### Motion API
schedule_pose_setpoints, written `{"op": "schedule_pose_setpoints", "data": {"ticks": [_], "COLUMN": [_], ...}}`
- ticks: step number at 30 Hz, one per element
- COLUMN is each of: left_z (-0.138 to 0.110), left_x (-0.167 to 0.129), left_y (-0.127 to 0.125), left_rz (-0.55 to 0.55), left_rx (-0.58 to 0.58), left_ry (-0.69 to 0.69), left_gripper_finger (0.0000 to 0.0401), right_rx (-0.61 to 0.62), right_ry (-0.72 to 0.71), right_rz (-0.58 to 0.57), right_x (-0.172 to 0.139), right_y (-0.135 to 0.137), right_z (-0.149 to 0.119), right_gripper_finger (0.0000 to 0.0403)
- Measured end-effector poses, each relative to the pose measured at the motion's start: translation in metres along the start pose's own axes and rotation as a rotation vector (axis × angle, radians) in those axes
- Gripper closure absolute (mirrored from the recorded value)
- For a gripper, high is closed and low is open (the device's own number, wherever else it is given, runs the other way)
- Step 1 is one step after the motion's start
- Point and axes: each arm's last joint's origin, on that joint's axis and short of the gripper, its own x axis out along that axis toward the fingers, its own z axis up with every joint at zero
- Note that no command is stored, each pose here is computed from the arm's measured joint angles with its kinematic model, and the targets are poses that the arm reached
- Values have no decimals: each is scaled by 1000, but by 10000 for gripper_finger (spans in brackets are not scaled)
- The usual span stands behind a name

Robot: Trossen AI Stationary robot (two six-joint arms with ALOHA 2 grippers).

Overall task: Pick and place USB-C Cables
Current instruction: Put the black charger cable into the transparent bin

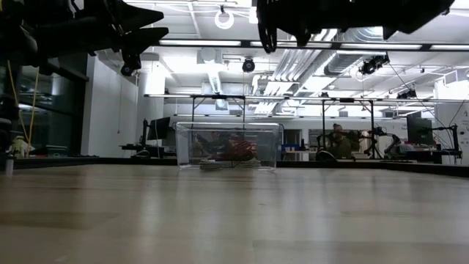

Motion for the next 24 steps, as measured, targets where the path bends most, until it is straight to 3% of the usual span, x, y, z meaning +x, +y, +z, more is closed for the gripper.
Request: {"op": "schedule_pose_setpoints", "data": {"ticks": [4, 24], "left_z": [0, 0], "left_x": [0, 0], "left_y": [0, 0], "left_rz": [0, 0], "left_rx": [2, 3], "left_ry": [0, 0], "left_gripper_finger": [236, 236], "right_rx": [35, 47], "right_ry": [-55, -59], "right_rz": [-9, -9], "right_x": [-6, -7], "right_y": [-6, -9], "right_z": [-6, -8], "right_gripper_finger": [348, 348]}}
